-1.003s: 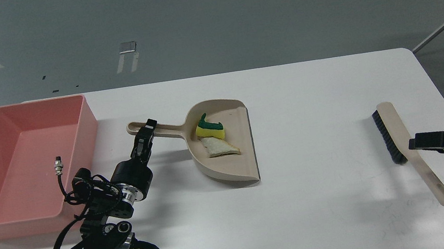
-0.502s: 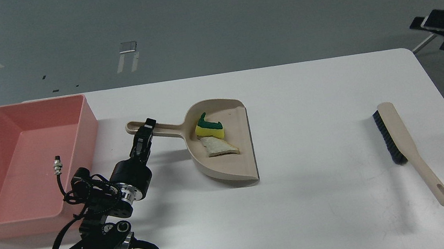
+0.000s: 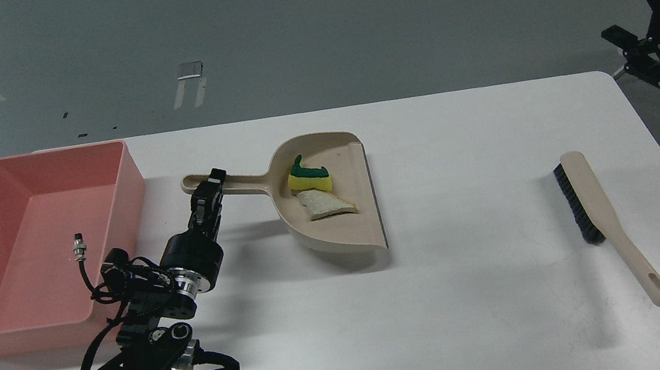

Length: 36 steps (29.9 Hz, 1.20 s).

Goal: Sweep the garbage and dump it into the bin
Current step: 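Raise the right gripper away from the brush, then lift the loaded dustpan with the left gripper over the pink bin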

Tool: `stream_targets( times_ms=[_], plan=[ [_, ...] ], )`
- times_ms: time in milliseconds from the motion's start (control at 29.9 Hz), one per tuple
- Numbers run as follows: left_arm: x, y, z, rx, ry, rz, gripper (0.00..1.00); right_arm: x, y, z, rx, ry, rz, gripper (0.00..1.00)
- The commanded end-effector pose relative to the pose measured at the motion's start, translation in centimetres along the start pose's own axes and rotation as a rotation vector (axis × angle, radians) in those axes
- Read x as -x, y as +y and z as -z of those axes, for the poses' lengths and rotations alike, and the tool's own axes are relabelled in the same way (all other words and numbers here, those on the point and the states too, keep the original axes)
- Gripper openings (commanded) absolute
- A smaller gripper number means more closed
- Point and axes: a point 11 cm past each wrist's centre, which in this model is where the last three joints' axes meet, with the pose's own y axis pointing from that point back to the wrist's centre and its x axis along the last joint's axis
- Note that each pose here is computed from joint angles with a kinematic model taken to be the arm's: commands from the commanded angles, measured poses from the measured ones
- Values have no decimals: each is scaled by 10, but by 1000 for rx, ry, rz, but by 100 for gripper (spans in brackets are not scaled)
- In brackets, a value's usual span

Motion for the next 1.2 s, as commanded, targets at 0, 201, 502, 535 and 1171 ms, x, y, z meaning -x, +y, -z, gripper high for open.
stream_targets(
  times_ms=[0,201,502,535,1171],
  plan=[
    [1,0,-7,20,15,3,18,0,-4,-20,-55,-231,3,100],
    [-14,0,-40,105,20,12,18,2,-4,-23,-158,-415,1,100],
    [-31,4,-52,121,6,18,18,-18,-2,-28,-406,-486,-117,97],
    [-38,4,-57,128,3,13,18,-23,-3,-31,-427,-498,-138,97],
    [-114,36,-90,156,46,-78,17,-36,-5,-73,-370,-552,-222,98]
  ],
)
